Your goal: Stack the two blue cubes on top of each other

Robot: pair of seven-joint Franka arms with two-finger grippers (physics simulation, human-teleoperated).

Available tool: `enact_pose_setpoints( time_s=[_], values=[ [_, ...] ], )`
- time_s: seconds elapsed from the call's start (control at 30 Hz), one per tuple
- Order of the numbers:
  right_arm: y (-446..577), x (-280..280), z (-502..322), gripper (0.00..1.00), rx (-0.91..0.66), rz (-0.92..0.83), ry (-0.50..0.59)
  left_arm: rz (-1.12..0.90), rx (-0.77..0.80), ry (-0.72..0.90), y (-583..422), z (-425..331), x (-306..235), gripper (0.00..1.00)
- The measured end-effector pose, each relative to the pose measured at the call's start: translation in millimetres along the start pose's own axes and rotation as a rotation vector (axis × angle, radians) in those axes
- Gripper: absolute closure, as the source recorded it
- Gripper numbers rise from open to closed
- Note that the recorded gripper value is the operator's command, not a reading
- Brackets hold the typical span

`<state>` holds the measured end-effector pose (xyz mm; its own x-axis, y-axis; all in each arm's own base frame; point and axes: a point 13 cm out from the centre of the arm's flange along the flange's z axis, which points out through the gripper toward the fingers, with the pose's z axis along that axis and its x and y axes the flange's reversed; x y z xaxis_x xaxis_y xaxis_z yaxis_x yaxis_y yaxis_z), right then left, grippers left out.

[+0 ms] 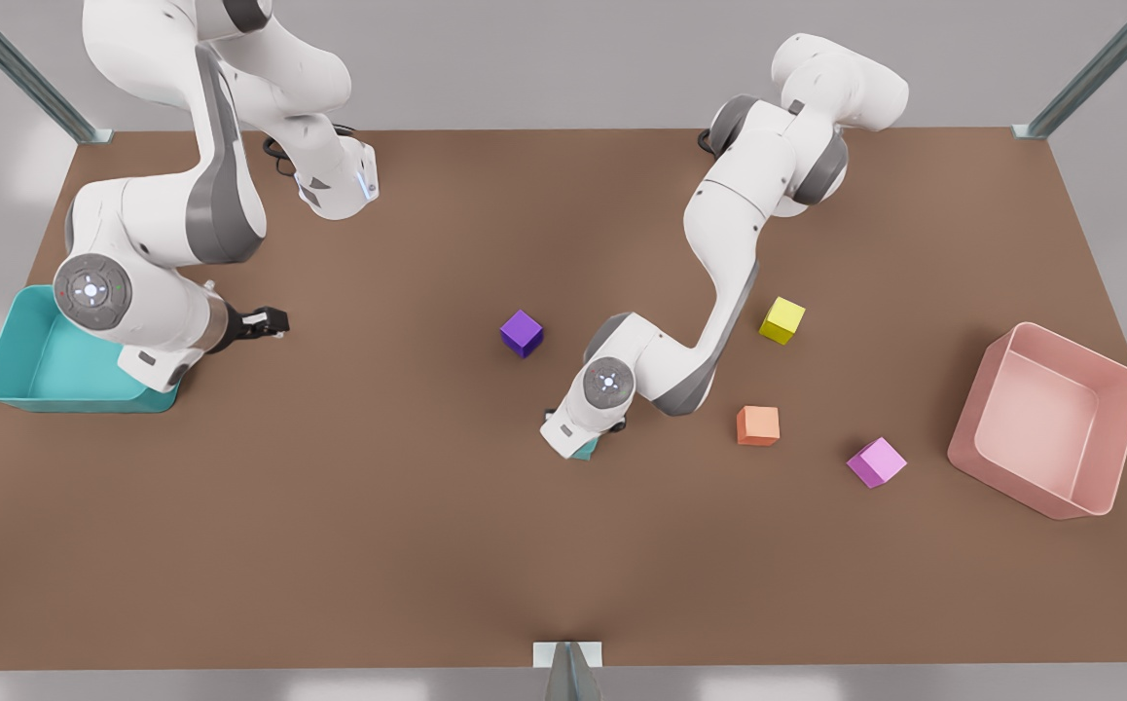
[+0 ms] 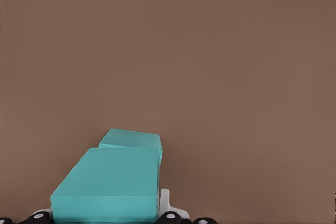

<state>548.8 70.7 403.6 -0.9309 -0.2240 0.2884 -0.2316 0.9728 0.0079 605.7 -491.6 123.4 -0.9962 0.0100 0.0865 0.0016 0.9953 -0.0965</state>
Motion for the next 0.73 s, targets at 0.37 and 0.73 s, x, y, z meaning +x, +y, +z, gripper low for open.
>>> enact_pose_setpoints(
  time_s=[0.37,0.73],
  values=[
    [0,-1,0,0.0,0.001,-0.002,-0.003,-0.109,0.024,-0.02,1,-87,1,0.0],
    [-6,-2,-8,0.0,0.007,-0.011,-0.02,-0.245,-0.199,0.055,372,-365,50,0.0]
  ],
)
